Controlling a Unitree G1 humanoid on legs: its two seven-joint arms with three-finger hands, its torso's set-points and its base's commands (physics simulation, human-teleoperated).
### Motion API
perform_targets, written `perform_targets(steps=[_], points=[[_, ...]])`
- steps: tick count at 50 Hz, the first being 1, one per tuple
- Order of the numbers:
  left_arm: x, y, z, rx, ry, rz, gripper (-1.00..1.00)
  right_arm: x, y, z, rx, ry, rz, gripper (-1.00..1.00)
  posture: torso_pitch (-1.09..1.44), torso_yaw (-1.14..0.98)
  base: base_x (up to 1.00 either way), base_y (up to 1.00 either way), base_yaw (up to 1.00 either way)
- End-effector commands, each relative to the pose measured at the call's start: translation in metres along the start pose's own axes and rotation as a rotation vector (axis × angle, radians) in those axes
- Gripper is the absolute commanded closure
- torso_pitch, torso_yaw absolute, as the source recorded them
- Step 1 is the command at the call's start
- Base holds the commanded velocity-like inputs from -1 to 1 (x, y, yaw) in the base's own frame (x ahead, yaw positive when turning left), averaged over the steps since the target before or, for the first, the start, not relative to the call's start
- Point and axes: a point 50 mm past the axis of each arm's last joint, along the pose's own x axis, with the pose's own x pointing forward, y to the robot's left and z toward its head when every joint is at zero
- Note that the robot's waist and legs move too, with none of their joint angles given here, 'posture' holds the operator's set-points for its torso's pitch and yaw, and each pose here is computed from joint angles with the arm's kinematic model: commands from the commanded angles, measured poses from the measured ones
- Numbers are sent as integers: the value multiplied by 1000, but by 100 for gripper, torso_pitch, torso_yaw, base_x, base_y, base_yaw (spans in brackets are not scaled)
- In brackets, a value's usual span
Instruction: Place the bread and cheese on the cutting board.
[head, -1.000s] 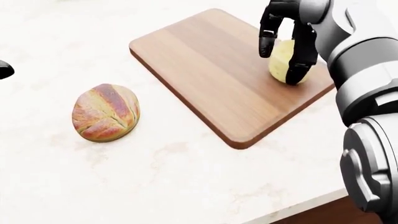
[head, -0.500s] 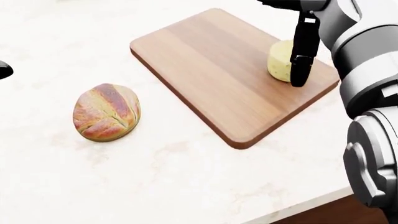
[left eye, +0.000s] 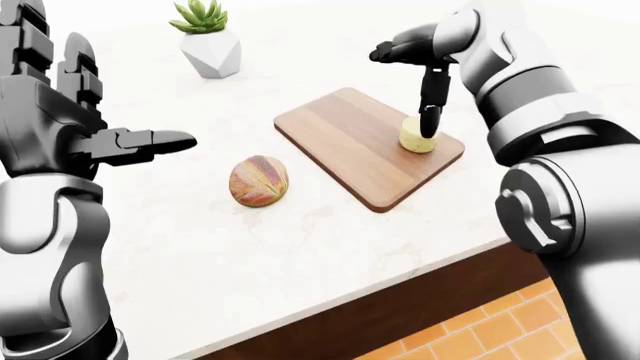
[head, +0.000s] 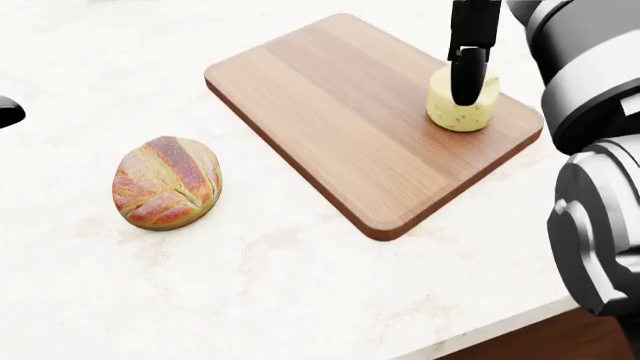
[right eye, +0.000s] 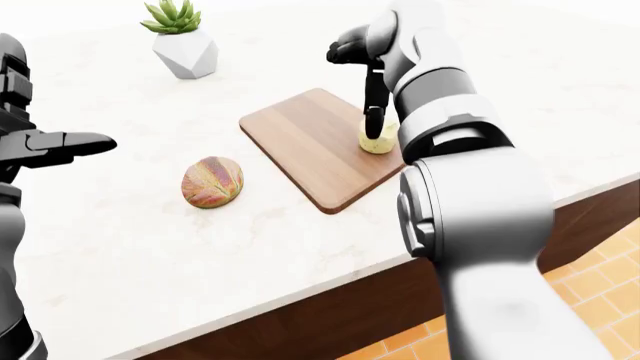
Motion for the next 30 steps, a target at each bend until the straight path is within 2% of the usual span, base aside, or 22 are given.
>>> perform_targets(steps=[1, 16, 30], points=[[2, 1, 16, 10, -81, 3, -100, -15, -21, 10, -26, -35, -88, -100, 0, 0, 0, 0, 0], [3, 3, 18, 9, -88, 10, -100, -17, -23, 47, -96, -153, -97, -100, 0, 0, 0, 0, 0], [1, 5, 20, 10, -90, 14, -100, -16, -18, 84, -139, -277, -86, -100, 0, 0, 0, 0, 0]])
